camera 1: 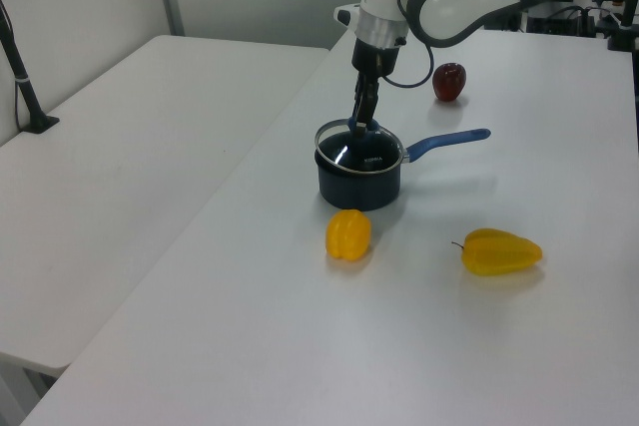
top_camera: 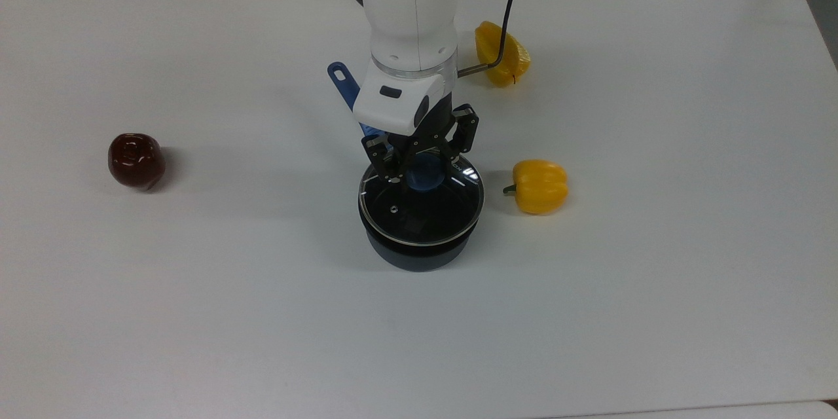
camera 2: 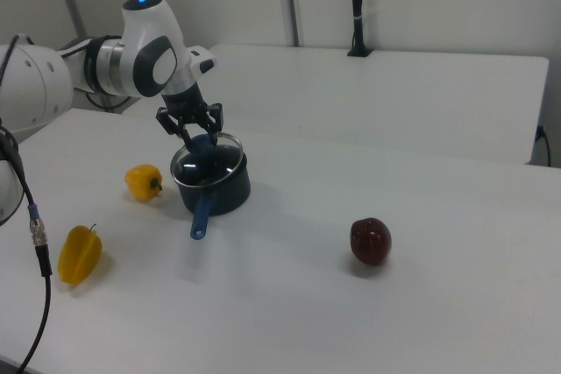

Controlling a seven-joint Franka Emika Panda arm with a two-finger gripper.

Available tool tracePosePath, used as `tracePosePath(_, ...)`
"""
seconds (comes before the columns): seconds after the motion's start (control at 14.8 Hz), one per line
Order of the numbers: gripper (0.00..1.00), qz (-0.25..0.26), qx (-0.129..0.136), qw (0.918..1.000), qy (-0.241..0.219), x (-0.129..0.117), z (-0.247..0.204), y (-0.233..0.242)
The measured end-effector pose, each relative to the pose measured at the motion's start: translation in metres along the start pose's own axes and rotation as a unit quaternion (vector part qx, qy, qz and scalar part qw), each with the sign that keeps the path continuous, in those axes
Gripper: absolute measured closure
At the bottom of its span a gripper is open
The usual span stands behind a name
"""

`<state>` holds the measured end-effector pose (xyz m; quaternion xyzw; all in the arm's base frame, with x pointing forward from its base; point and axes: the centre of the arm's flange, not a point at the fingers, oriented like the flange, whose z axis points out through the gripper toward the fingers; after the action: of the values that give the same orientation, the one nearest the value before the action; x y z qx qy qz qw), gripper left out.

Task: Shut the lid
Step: 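Carry the glass lid over the saucepan and lower it onto the rim, then open the gripper and raise it away from the lid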

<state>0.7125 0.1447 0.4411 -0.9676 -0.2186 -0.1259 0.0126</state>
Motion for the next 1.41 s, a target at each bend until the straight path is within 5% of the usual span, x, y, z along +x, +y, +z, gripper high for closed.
tracePosePath(0.4, 0.35, 0.003, 0.003, 0.9999, -0.011, -0.005, 0.011, 0.000)
tracePosePath(0.67, 0.00, 0.006, 0.005, 0.9997, -0.023, -0.010, 0.025, 0.001)
tracePosePath(1.15, 0.00, 0.088, -0.006, 0.9947, -0.054, -0.029, -0.016, 0.032)
tracePosePath(1.41, 0.00, 0.168, -0.038, 0.9808, -0.092, -0.068, -0.086, 0.047)
